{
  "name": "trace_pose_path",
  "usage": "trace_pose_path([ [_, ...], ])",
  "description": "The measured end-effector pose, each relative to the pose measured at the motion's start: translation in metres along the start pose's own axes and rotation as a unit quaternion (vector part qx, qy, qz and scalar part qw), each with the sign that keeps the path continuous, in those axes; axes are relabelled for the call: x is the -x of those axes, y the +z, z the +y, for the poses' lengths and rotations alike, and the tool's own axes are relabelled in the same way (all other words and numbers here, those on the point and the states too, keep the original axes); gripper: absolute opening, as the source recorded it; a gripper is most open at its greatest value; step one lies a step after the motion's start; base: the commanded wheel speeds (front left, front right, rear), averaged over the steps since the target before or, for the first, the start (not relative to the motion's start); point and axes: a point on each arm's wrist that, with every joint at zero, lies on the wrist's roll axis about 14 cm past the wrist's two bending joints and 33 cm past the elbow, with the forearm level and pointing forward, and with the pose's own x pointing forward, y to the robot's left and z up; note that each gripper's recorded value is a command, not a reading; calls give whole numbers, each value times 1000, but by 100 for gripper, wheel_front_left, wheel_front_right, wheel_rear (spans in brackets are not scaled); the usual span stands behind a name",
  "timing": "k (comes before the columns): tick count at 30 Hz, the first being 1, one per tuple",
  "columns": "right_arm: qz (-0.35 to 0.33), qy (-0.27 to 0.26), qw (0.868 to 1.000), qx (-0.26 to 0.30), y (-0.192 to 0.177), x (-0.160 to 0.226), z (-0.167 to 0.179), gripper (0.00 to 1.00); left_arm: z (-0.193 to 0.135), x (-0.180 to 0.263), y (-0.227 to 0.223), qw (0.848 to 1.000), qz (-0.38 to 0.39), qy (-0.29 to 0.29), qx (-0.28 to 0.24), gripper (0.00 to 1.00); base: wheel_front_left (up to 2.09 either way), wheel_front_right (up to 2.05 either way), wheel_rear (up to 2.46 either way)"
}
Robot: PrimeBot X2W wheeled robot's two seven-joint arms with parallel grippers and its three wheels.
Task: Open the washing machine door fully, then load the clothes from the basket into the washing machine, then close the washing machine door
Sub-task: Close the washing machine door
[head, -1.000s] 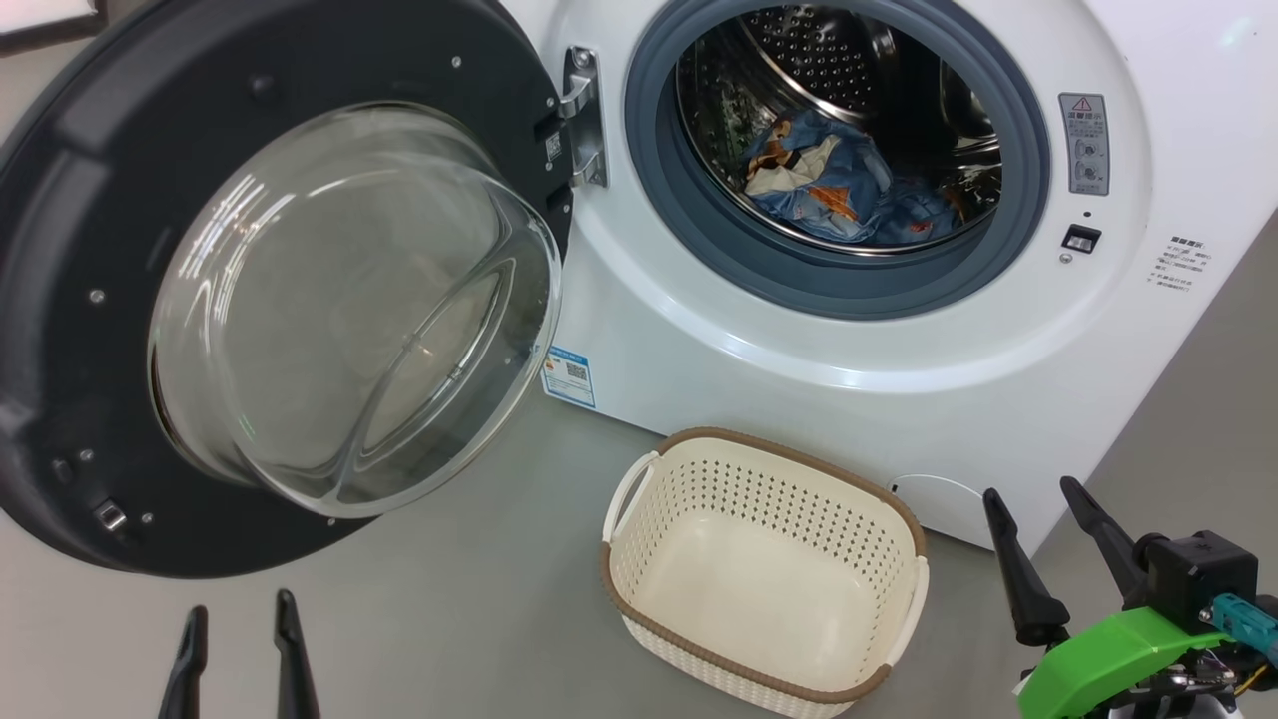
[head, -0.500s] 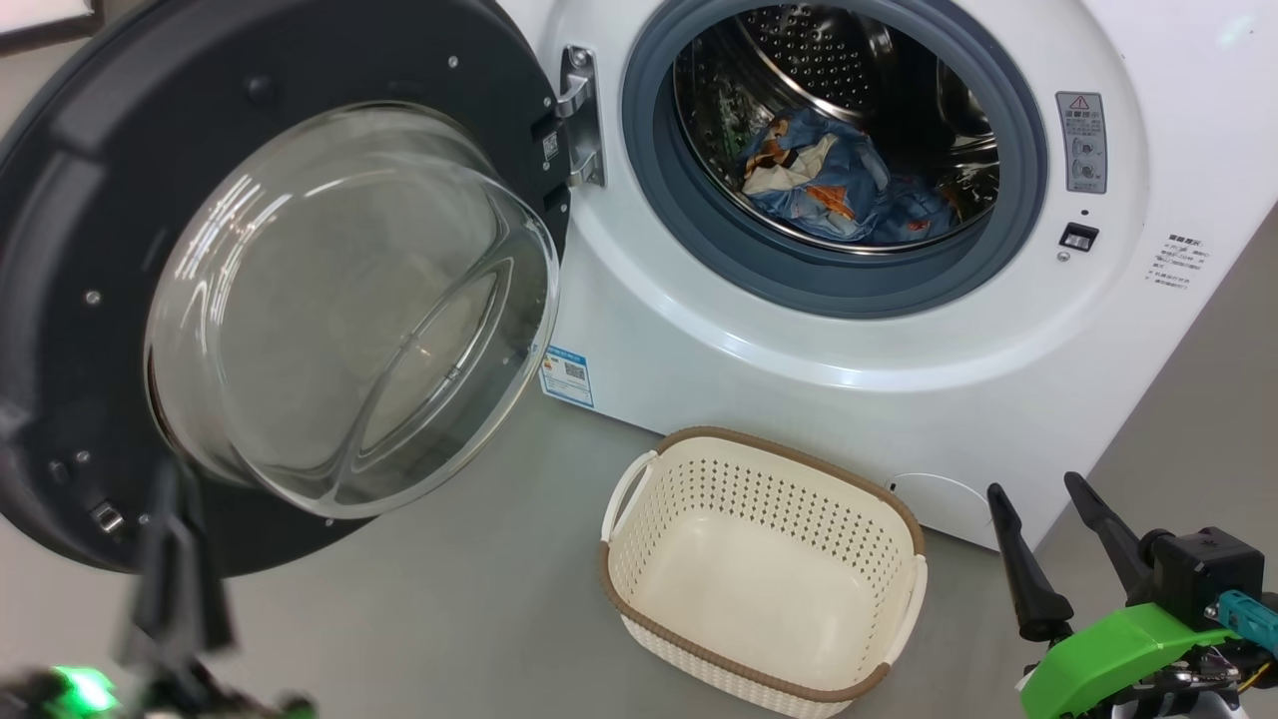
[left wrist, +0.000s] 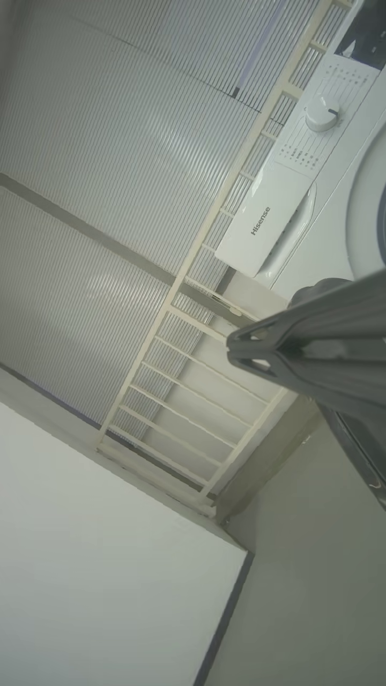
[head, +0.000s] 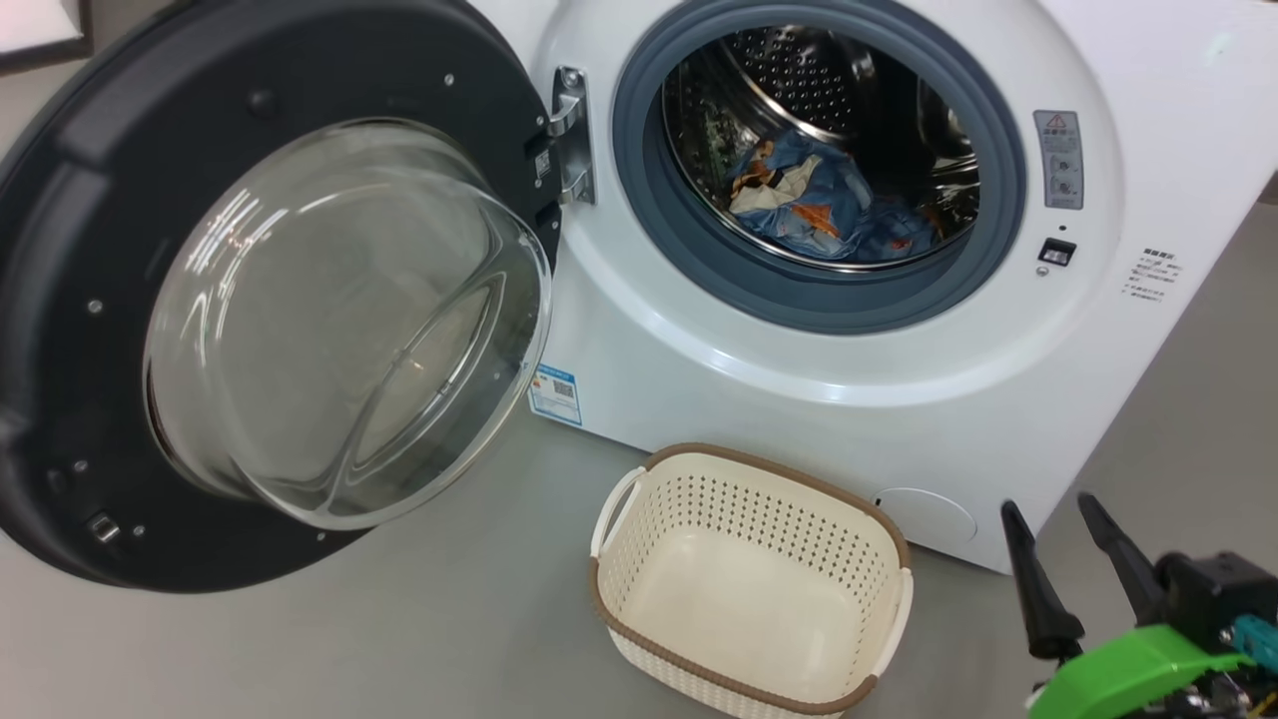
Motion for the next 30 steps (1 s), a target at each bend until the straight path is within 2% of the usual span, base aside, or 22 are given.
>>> trace_pose_path([
  [4,10,-16,1000,-5,-9,13,-7,100,38,-14,-7,993,34,60,99,0,0,0,0],
  [6,10,-23,1000,-8,-9,16,-10,100,53,-18,-14,987,55,81,128,0,0,0,0],
  [11,9,-40,999,-12,-10,23,-19,100,77,-22,-40,962,90,127,225,0,0,0,0],
  [17,10,-55,998,-16,-11,30,-27,100,107,-11,-71,933,120,194,279,0,0,0,0],
  [30,18,-63,998,-22,-16,30,-32,100,132,11,-106,902,172,251,307,0,0,0,0],
])
